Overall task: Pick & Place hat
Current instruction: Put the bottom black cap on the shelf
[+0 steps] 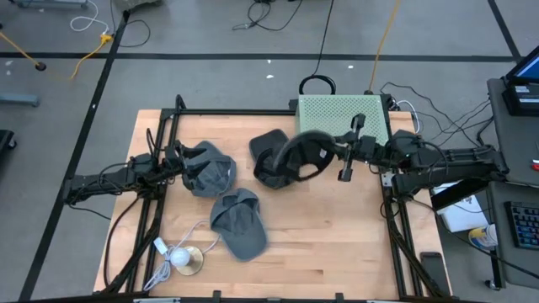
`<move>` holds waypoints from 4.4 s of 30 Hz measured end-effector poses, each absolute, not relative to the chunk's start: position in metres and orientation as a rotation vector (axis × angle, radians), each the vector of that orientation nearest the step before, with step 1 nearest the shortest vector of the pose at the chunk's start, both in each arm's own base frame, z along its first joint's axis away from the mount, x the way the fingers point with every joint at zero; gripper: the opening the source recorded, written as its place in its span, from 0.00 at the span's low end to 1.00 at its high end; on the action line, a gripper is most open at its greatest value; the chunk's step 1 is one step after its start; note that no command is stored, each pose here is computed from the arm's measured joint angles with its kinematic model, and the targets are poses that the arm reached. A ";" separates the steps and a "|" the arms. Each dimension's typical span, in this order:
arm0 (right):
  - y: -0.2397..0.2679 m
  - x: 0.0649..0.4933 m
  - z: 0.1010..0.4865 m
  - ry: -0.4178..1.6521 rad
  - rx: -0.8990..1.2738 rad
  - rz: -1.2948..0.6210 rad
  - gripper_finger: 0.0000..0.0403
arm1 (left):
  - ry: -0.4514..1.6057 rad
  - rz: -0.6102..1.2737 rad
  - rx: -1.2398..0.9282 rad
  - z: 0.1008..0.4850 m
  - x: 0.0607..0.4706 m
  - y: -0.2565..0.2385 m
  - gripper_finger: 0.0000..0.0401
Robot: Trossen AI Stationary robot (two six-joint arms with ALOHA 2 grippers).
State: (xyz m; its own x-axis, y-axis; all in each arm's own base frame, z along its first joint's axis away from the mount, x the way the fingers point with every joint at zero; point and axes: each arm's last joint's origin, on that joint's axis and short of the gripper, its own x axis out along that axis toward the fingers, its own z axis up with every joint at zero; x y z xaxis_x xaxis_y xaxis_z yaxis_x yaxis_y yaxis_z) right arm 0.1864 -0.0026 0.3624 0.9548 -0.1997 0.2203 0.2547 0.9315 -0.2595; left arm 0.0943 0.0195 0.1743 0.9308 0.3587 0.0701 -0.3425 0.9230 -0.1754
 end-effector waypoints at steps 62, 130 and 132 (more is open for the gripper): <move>-0.006 0.238 0.483 -0.288 -0.570 -0.496 0.02 | -0.239 0.113 0.267 0.490 0.281 0.024 0.63; -0.002 0.180 0.446 0.200 1.281 -0.030 0.59 | -0.671 -0.618 0.874 0.518 0.224 -0.018 0.02; -0.002 0.188 0.444 0.234 1.312 0.022 0.60 | -0.677 -0.613 0.887 0.518 0.225 -0.019 0.02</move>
State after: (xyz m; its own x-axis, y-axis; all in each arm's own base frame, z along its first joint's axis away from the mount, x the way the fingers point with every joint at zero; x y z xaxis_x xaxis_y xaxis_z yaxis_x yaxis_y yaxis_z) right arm 0.1884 -0.0021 0.4445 0.9762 0.1481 -0.1585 0.1163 0.2594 0.9587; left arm 0.2248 -0.0192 0.5176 0.6360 -0.7224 0.2714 0.1989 0.4932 0.8469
